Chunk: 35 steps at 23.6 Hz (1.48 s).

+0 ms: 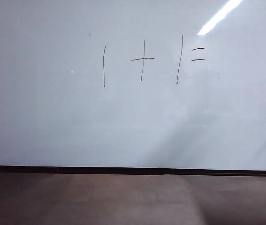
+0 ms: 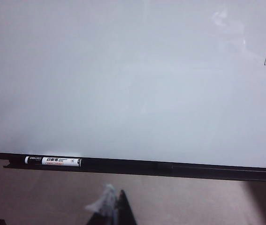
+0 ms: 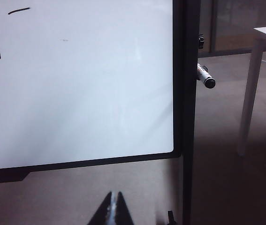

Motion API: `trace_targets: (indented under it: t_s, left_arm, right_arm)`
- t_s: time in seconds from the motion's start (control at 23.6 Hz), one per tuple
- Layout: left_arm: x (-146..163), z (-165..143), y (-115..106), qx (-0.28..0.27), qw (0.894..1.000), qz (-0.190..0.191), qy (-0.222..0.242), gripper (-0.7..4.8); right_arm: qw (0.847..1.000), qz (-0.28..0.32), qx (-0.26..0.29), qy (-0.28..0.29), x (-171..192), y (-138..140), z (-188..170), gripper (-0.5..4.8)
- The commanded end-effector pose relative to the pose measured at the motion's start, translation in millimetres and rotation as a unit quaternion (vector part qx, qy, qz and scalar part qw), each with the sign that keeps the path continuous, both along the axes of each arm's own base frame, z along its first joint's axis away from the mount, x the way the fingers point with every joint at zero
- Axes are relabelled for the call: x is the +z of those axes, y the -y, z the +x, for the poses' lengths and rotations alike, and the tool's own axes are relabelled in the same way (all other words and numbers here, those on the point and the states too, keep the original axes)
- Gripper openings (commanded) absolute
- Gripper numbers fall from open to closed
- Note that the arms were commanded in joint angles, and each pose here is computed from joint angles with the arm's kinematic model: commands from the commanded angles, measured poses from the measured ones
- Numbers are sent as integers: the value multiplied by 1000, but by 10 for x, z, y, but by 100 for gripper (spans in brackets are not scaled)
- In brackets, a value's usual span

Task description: Reach to the right to find the marker pen, pick it up, and write the answer to the math problem on the whiteboard.

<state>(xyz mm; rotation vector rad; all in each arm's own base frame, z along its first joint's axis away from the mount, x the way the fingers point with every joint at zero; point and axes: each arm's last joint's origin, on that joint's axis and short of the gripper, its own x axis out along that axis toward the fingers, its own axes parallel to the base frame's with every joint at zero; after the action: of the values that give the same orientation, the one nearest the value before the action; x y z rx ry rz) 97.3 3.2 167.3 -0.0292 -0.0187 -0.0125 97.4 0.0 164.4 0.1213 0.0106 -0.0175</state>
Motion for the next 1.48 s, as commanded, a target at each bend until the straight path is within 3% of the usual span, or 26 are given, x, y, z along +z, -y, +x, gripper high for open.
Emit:
trace_targets:
  t_s: [0.04,0.25,0.42,0.63,0.8,1.1,1.18,1.48]
  left_arm:
    - [10,0,1,-1,1000,2,4,-4]
    - [10,1,43,-22,1000,2,4,-5]
    - [10,-17,217,-112,994,2,4,-5]
    - [10,-124,508,-270,963,1,5,-4]
    - [10,-192,613,-331,944,1,5,-4]
    - [10,-374,799,-454,891,0,5,-4]
    - [11,-390,812,-464,886,0,5,-5]
    - [10,-389,811,-463,886,0,5,-5]
  right_arm:
    - [1000,0,0,6,8,-1,1,-1]
    - [1000,1,0,6,8,-1,1,-1]
    - [1000,1,0,6,8,-1,1,-1]
    - [1000,1,0,6,8,-1,1,-1]
    - [1000,0,0,6,8,-1,1,-1]
    - [1000,0,0,6,8,-1,1,-1]
    - [1000,1,0,6,8,-1,1,-1]
    - [1000,1,1,8,11,-2,1,-1]
